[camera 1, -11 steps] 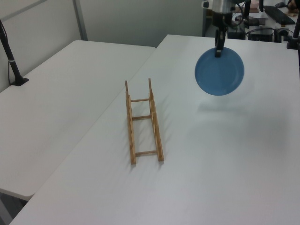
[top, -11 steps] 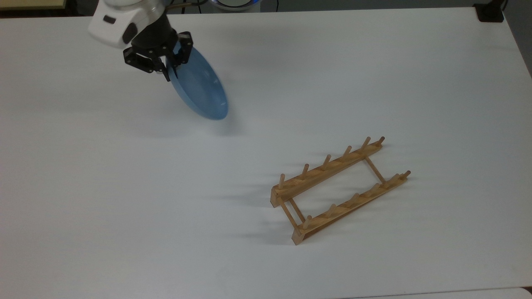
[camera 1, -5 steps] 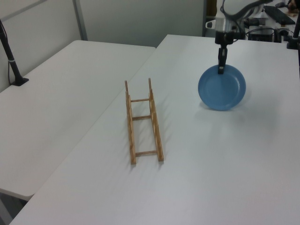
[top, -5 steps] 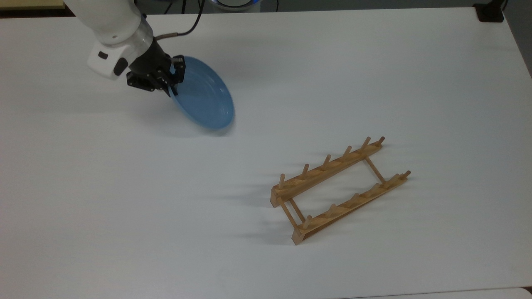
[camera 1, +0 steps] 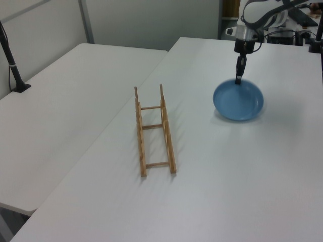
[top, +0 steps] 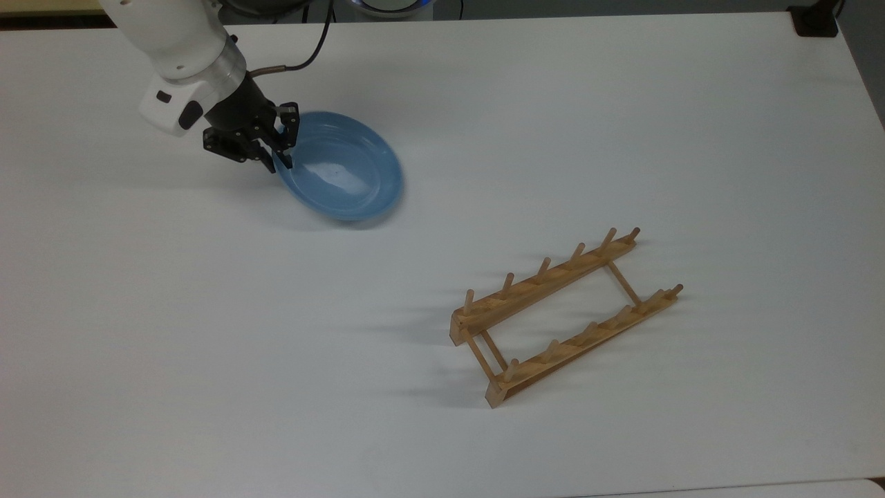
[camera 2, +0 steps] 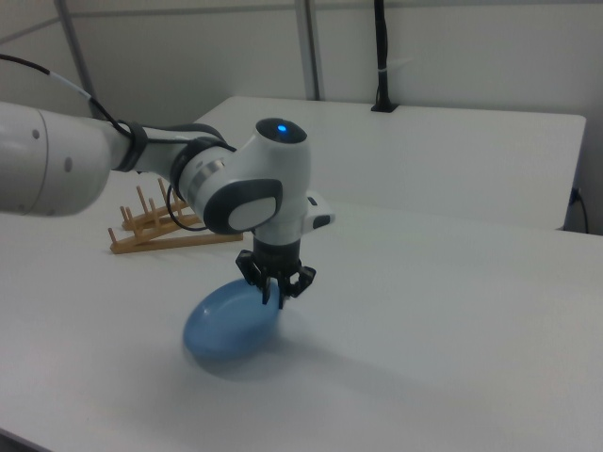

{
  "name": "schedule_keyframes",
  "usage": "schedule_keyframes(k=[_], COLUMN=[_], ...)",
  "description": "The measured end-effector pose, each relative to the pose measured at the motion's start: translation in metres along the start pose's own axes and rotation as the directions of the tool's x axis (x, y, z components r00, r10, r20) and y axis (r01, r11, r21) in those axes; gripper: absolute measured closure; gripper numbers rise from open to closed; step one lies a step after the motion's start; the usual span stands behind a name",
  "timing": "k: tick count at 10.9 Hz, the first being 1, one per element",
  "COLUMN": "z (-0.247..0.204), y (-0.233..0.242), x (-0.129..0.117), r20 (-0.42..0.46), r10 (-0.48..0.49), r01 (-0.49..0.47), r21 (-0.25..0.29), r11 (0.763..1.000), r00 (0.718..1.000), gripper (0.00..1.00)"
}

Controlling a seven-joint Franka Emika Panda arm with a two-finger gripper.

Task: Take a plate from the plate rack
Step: 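Carry the blue plate away from the rack and lower it flat onto the table, then open the gripper to release the plate rim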

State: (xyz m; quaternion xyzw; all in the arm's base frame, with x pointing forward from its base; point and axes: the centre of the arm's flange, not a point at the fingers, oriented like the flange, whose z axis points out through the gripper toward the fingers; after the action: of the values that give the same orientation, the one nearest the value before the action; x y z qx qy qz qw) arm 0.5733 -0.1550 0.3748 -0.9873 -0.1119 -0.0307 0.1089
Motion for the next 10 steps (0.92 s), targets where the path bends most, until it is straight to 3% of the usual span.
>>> schedule_keyframes(k=[5,8,10], z=[0.008,-0.008,-0.058], y=[0.01,0.008,-0.006], x=[-0.006,-0.002,0.008], r20=[0.009,-0.015,-0.017], r10=[0.021,0.095,0.205], r01=[-0.021,-0.095,-0.205], r21=[0.004,-0.006,0.013], r11=[1.0,0.995,0.979], r00=[1.0,0.995,0.979], gripper=[0.0,0.0,0.0])
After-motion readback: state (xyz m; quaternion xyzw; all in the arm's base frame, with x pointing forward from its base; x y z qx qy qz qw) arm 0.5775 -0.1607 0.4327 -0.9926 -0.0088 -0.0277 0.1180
